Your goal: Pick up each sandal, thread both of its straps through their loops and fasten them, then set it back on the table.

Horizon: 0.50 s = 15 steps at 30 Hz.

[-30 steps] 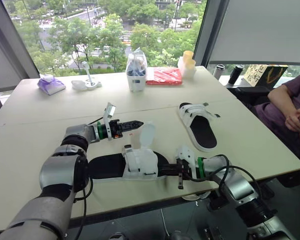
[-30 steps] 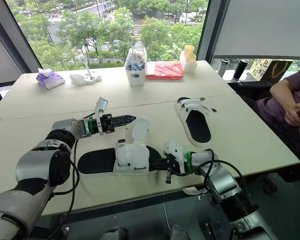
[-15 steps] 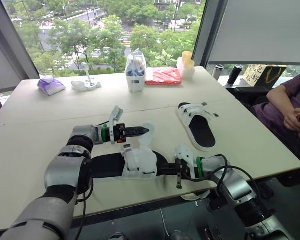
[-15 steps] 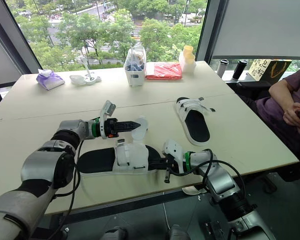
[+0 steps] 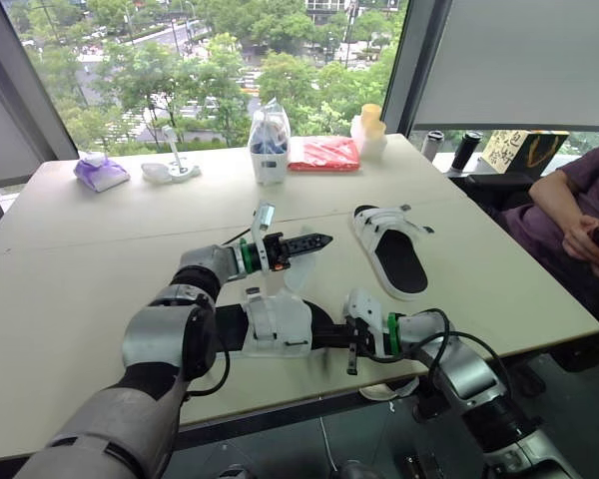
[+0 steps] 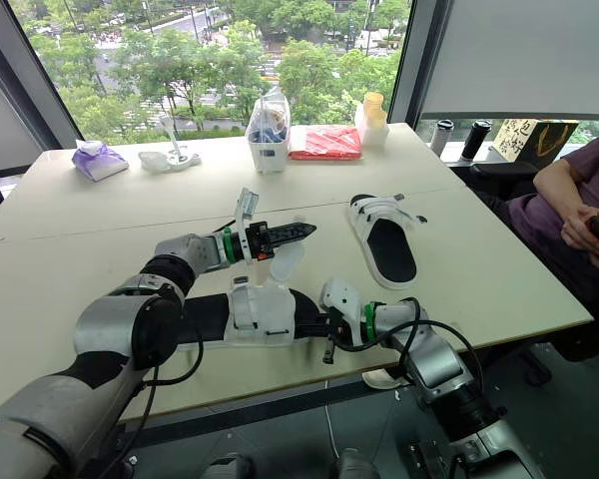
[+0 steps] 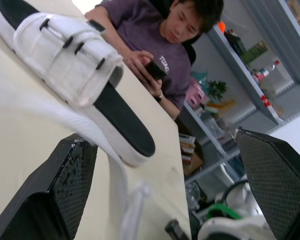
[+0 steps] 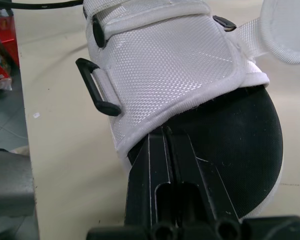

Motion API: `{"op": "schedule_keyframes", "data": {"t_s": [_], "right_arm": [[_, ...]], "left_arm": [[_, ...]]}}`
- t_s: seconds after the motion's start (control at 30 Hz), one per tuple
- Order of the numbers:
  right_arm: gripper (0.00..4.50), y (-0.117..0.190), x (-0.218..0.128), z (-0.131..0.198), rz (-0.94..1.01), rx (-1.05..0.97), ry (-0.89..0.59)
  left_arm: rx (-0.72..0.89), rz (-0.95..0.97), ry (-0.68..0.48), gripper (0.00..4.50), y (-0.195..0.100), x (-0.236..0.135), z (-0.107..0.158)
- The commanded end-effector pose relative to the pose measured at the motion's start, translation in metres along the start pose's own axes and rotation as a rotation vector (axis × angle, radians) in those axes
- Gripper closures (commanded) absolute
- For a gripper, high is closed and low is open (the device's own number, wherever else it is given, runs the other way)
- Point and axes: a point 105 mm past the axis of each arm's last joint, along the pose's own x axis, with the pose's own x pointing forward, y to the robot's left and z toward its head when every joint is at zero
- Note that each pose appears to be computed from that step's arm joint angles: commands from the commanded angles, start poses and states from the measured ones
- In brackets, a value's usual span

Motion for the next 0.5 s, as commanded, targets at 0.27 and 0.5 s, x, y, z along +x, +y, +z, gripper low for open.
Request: {"op": "schedule_keyframes", "data": {"t_s": [0.27, 0.5], "right_arm": [[4.5, 0.005, 0.002, -0.013, -0.02, 0.025, 0.034], [4.5, 0.003, 0.002, -0.013, -0.013, 0.026, 0.036]], "left_arm": [[0.085, -0.051, -0.009, 1.87, -0.015, 0.007, 0.018], [0.147, -0.035, 0.04, 3.79, -0.011, -0.016, 0.027]]}}
